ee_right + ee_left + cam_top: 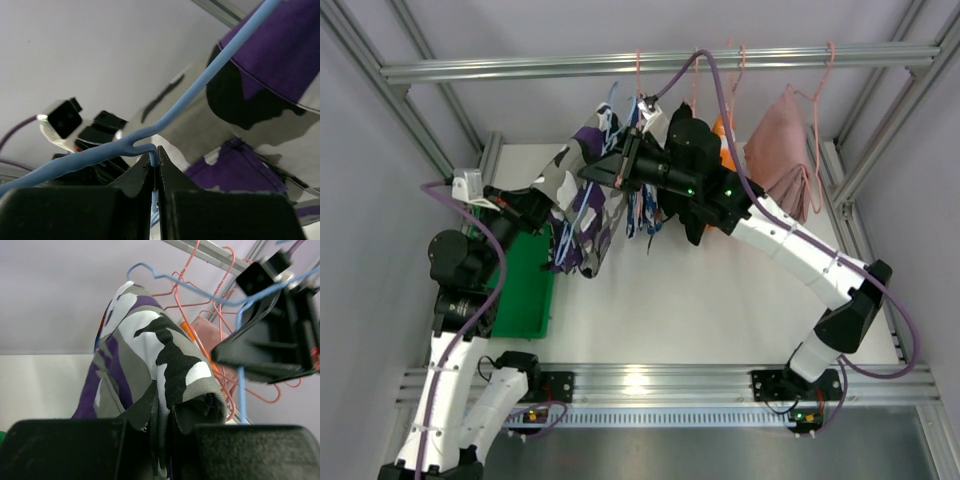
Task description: Remove the trousers from the hanger
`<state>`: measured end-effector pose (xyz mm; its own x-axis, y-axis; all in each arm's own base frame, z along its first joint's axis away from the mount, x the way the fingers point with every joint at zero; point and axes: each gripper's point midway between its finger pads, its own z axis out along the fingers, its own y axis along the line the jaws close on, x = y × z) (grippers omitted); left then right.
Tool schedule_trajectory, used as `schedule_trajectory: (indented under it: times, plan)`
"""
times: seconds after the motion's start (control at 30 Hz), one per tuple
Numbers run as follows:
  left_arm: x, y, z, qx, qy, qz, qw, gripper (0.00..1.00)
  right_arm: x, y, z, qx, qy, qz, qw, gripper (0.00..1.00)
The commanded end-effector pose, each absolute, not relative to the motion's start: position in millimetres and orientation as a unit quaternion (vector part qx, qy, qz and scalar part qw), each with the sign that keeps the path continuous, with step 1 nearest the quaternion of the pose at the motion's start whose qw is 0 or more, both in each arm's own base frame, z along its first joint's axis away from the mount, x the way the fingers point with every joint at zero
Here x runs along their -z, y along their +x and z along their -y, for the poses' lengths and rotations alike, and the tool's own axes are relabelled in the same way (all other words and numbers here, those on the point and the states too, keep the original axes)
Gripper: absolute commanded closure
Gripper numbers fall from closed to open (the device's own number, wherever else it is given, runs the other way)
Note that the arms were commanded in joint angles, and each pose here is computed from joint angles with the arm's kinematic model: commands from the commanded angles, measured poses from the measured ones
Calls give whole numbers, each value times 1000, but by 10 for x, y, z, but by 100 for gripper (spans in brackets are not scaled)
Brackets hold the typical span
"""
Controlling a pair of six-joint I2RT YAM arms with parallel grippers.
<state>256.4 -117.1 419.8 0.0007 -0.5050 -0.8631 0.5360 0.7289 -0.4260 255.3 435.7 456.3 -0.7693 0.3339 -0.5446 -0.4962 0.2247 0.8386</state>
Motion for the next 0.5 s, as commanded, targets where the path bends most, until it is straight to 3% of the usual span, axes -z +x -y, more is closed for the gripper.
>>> schedule_trajectory:
  times: [0.0,0.47]
  plan:
    - [-5225,2178,1088,398,24,-476,784,100,-4703,2538,-4244,-628,-93,-675,377,100]
    - [-6292,1751,984,433,8,-399,808,100,-4193,2555,-4283,-601,-97,-706,362,100]
